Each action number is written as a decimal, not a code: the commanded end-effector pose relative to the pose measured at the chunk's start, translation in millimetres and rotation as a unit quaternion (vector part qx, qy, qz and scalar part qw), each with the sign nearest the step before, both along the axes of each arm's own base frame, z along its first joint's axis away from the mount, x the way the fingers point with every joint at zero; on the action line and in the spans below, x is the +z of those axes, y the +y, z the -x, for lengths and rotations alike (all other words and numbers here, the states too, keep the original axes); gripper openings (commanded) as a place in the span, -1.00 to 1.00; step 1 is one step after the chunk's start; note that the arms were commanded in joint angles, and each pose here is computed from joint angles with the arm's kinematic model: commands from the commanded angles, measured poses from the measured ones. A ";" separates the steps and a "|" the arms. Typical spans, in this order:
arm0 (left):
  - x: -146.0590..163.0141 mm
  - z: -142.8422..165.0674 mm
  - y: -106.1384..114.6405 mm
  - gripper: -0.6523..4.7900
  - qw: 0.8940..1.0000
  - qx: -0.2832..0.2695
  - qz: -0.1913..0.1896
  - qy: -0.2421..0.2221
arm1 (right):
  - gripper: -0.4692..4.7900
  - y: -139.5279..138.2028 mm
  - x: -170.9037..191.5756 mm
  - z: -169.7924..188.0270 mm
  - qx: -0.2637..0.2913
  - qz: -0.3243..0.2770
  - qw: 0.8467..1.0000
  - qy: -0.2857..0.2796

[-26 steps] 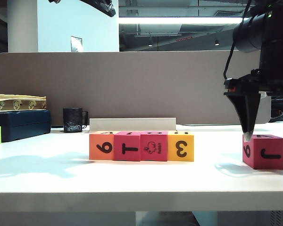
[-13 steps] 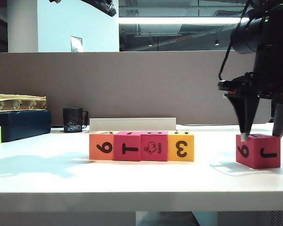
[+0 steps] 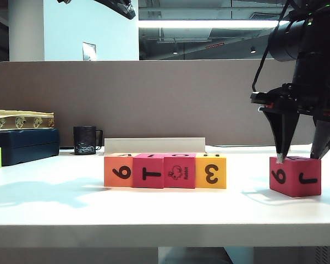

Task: Select the appropriate blocks from the scattered letter blocks on the table and arrange them in a row to spell out "ALOHA".

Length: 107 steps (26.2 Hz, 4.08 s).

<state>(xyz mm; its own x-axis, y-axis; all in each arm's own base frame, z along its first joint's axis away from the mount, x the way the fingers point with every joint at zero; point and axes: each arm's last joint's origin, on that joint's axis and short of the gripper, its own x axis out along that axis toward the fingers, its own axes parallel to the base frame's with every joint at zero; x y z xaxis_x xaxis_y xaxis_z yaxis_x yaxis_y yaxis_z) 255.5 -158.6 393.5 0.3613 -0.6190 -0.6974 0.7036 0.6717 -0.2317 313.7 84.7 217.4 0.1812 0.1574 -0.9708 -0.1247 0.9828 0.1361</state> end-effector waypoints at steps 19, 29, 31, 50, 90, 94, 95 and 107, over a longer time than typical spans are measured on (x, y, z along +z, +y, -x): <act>3.7 0.8 0.7 -0.78 1.000 -0.001 0.007 -0.008 | 0.19 27.0 2.1 -11.4 0.031 -0.039 0.996 -0.078; 3.5 0.9 0.7 -0.78 1.000 -0.002 0.007 -0.007 | 0.91 30.5 -15.2 -18.8 0.027 -0.051 0.997 -0.056; 3.5 0.8 0.7 -0.78 1.000 -0.001 0.006 -0.007 | 0.91 30.6 -14.3 -19.1 0.027 -0.051 0.997 -0.055; 3.1 1.3 1.0 -0.78 1.000 -0.002 0.005 -0.004 | 0.42 31.0 37.6 -24.8 0.065 -0.034 0.996 -0.049; 3.9 0.4 0.5 -0.78 1.000 -0.003 0.007 -0.011 | -0.84 22.0 3.9 -34.3 0.091 0.032 0.995 0.006; 4.2 0.1 0.3 -0.78 1.000 -0.003 0.008 -0.014 | -0.84 25.2 4.4 -34.6 0.099 -0.006 0.995 0.007; 4.2 0.1 0.3 -0.78 1.000 -0.003 0.008 -0.014 | -0.84 25.5 4.4 -34.7 0.100 -0.008 0.995 0.006; 5.0 -0.6 -0.1 -0.78 1.000 -0.003 0.011 -0.019 | -0.84 30.9 5.0 -34.9 0.110 -0.042 0.993 0.003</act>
<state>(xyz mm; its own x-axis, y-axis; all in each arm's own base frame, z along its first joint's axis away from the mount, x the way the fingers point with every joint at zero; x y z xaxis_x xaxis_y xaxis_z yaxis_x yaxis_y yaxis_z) 256.5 -158.9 394.5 0.3707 -0.6242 -0.6877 0.7065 0.6701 -0.2274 348.6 114.0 220.0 0.1179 0.2508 -0.9608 -0.3250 0.9240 0.2013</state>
